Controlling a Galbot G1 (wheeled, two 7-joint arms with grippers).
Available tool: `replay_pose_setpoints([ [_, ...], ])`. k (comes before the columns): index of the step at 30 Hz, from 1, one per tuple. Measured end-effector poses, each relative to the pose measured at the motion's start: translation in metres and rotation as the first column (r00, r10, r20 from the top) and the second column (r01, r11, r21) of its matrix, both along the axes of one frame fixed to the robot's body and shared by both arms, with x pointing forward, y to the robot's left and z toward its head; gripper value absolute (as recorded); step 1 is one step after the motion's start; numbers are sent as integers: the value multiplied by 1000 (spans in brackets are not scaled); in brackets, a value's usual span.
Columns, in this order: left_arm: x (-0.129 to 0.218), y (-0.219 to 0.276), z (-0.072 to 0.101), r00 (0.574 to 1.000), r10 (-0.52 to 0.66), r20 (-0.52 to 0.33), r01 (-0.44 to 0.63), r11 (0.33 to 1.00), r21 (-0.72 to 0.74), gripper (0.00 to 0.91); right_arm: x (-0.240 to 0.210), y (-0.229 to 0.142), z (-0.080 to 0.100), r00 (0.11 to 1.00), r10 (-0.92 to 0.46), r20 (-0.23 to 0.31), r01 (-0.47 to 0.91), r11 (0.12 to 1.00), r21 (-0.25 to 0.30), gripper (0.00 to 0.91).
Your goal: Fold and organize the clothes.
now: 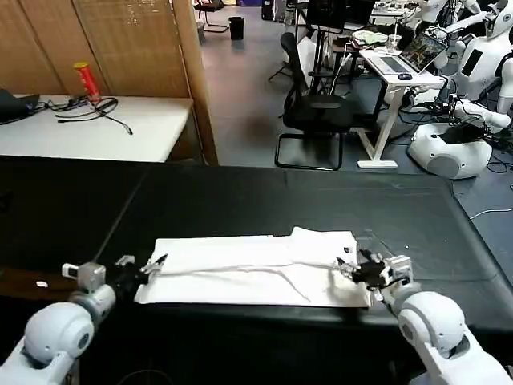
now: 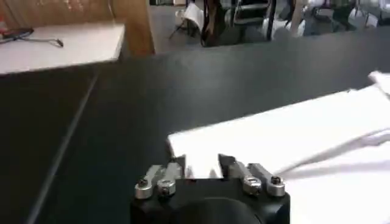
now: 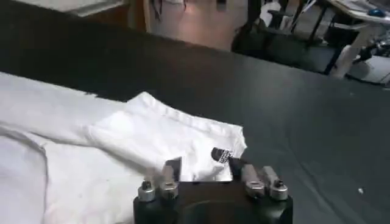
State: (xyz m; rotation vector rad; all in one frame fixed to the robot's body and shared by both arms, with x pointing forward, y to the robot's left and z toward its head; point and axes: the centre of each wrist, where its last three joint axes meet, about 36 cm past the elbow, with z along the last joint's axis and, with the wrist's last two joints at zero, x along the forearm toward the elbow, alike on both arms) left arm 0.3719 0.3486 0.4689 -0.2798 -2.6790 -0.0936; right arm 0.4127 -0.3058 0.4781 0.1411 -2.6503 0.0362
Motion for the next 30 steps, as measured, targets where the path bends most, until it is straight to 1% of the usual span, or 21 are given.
replay_pose_setpoints([
  [3,16,0,-3,1000,19,17,-18,997,-73,878,19,-1,-7,999,-43,31,43,999,17,878],
  [5,28,0,-4,999,30,19,-28,994,-105,878,31,0,-15,997,-75,36,74,997,24,878],
  [8,43,0,-12,999,48,-3,-48,988,-147,878,47,1,-27,992,-121,23,120,992,35,878],
  [11,55,1,-21,996,73,-48,-80,980,-181,878,54,5,-40,991,-136,-10,137,989,57,878],
  [16,64,5,-35,991,99,-95,-115,976,-184,878,61,14,-52,990,-132,-43,136,987,89,878],
  [17,65,6,-37,990,102,-100,-119,976,-184,878,62,16,-54,990,-132,-46,136,986,93,858],
  [18,65,8,-39,989,106,-106,-124,975,-183,868,64,17,-55,990,-132,-50,136,986,97,819],
  [19,65,9,-40,988,108,-110,-127,975,-183,731,65,18,-57,990,-133,-54,138,986,99,751],
  [20,65,10,-41,988,109,-113,-128,975,-184,624,65,18,-58,989,-134,-57,139,985,99,722],
  [21,65,11,-42,987,109,-116,-129,974,-185,546,66,19,-60,989,-134,-62,140,985,99,702],
  [22,65,11,-43,987,109,-119,-130,974,-185,234,66,20,-61,989,-134,-65,140,985,98,605],
  [23,65,11,-44,987,109,-122,-131,974,-186,146,66,20,-62,989,-134,-68,141,985,98,497],
  [24,65,11,-45,986,109,-125,-131,974,-187,137,66,21,-62,988,-134,-70,141,985,98,439],
  [25,65,12,-46,986,109,-127,-132,973,-188,88,66,22,-63,988,-134,-71,141,985,98,244],
  [27,64,11,-48,986,104,-131,-128,973,-191,39,65,22,-64,988,-135,-73,142,985,98,166],
  [28,64,11,-48,986,102,-131,-126,973,-192,0,65,23,-65,988,-134,-74,141,985,98,107],
  [30,64,10,-49,986,100,-133,-124,974,-191,0,64,23,-66,988,-135,-74,142,985,96,78],
])
